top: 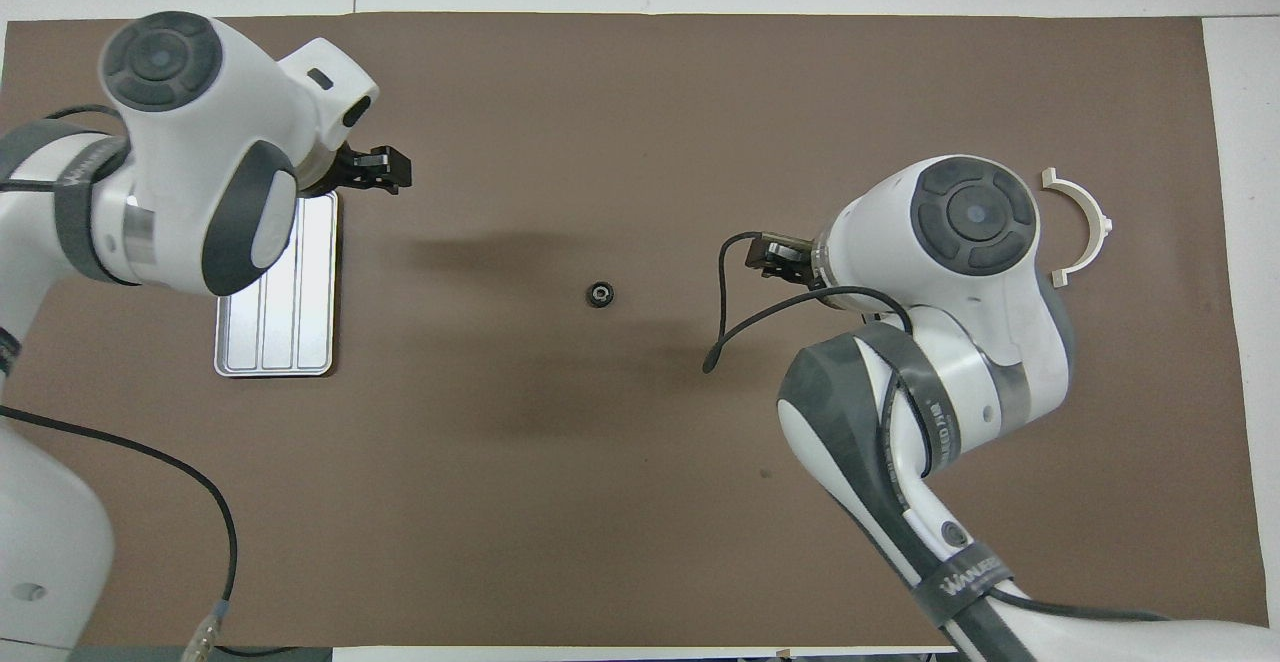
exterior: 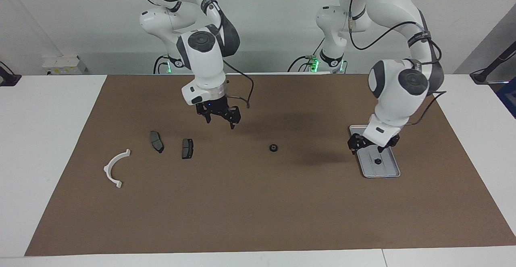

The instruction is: Place bearing gear from tray to pile

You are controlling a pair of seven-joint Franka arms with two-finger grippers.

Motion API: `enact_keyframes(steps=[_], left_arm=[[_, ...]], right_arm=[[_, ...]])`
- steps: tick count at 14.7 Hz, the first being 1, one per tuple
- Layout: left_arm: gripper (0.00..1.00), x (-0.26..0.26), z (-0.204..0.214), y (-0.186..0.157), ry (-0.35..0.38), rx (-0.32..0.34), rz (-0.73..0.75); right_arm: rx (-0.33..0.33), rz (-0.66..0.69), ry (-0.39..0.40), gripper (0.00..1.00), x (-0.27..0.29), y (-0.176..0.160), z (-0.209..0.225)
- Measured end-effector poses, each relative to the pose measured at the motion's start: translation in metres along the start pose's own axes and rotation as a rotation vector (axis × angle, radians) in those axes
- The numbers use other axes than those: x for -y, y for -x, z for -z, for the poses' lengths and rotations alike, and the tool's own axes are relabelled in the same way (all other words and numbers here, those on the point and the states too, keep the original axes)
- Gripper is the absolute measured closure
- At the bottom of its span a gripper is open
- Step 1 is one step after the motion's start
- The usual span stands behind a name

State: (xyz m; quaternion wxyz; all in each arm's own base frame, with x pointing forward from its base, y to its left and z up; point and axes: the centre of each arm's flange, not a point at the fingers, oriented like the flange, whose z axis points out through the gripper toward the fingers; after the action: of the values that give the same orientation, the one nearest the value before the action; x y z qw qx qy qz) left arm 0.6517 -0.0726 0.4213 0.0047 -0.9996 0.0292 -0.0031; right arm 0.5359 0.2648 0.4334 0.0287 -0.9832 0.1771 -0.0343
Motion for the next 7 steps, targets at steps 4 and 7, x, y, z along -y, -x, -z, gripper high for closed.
enact_keyframes(steps=[4, 7], left_arm=[[0.0, 0.065, -0.008, 0.009, 0.017, 0.029, -0.05], [0.0, 0.072, -0.025, 0.013, 0.016, 0.008, -0.065]], right_arm=[[-0.006, -0.025, -0.026, 0.0, 0.047, 0.043, -0.003], [-0.006, -0.036, -0.046, 0.0, 0.089, 0.064, -0.01]])
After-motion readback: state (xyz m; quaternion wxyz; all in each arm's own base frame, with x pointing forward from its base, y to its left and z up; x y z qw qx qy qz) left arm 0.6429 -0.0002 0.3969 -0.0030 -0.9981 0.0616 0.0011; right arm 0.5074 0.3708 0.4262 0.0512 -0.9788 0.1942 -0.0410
